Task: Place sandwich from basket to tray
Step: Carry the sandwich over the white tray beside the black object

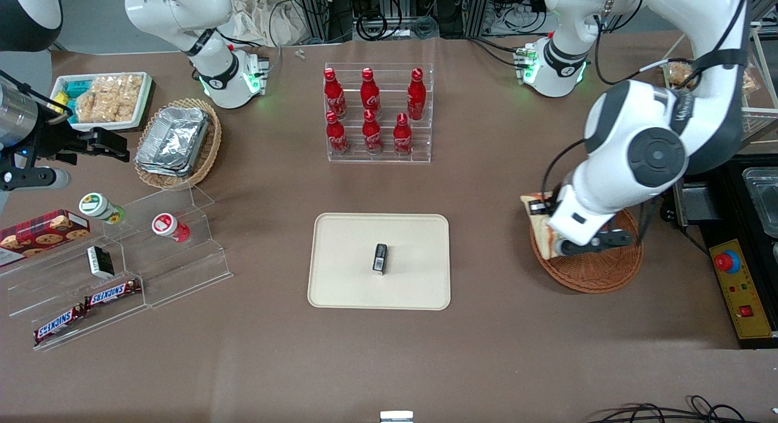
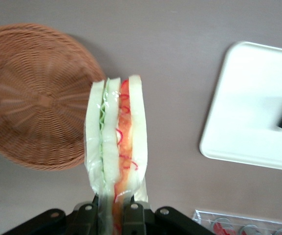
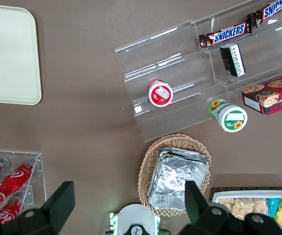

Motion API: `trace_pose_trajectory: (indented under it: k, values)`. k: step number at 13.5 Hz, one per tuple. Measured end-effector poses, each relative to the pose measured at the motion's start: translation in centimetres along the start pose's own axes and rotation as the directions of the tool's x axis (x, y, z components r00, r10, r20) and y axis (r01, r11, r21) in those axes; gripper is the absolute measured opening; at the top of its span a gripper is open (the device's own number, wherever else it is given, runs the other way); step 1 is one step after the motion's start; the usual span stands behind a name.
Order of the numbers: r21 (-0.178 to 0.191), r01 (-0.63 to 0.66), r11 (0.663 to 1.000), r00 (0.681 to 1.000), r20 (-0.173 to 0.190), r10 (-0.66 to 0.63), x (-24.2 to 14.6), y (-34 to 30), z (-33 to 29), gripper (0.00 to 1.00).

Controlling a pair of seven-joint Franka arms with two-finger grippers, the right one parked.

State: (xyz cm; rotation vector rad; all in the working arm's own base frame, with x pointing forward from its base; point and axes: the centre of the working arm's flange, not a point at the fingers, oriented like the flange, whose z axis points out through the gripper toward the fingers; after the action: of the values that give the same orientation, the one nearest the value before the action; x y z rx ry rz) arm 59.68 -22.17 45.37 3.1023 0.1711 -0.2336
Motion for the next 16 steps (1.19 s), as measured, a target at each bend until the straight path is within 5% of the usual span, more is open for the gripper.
trace_pose_trajectory:
  k: [4, 6, 9, 16]
  values:
    - [-0.033, -0.073, 0.997, 0.995, 0.059, 0.074, 0.5, 6.8, 5.6, 0.18]
    - [-0.056, -0.084, 0.995, 0.996, 0.029, 0.086, 0.9, 10.6, 9.5, 0.18]
    - [-0.059, -0.120, 0.991, 0.991, -0.072, 0.116, 1.4, 15.2, 15.1, 0.18]
    - [-0.037, -0.177, 0.984, 0.979, -0.111, 0.172, 2.6, 19.9, 22.4, 0.17]
